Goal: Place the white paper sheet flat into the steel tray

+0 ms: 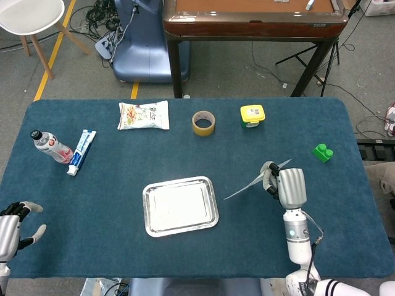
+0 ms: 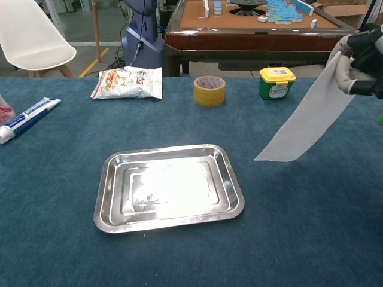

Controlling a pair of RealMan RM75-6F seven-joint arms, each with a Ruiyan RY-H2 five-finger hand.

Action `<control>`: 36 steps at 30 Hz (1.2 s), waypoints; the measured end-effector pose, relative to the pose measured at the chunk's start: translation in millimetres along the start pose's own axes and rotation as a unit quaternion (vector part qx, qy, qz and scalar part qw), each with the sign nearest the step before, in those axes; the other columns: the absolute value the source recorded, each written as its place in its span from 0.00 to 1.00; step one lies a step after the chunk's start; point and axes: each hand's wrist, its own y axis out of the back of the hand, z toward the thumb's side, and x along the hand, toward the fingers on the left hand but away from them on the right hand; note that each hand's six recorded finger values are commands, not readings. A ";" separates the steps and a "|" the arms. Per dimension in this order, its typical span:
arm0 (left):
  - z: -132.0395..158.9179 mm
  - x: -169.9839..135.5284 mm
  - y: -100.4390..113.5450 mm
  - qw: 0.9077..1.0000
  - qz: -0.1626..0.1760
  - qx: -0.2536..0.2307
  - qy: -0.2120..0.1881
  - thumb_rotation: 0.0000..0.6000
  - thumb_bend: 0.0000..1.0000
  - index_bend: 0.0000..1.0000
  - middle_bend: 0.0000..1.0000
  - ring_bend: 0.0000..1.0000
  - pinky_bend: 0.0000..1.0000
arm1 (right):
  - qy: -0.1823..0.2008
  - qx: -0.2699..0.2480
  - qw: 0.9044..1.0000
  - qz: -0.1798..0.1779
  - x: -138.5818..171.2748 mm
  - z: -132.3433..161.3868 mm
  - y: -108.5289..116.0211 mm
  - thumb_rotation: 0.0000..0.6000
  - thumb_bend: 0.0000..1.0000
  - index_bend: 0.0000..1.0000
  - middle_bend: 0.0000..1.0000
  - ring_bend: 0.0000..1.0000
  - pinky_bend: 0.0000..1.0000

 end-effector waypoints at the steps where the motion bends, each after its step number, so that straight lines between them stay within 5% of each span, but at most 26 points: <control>1: 0.0 0.0 0.1 1.000 0.000 0.000 0.000 1.00 0.23 0.43 0.41 0.31 0.46 | 0.001 -0.003 1.000 -0.002 -1.2 1.7 -0.1 1.00 0.71 0.60 1.00 1.00 1.00; 25: -1.6 -1.8 4.8 1.000 0.004 -0.003 0.003 1.00 0.23 0.43 0.41 0.31 0.46 | 0.032 -0.037 0.999 -0.011 -60.6 67.0 -24.6 1.00 0.71 0.61 1.00 1.00 1.00; 36: -5.1 -4.0 11.6 1.000 0.013 -0.007 0.006 1.00 0.23 0.43 0.41 0.31 0.46 | 0.108 -0.076 0.991 -0.025 -59.1 123.8 -31.0 1.00 0.71 0.62 1.00 1.00 1.00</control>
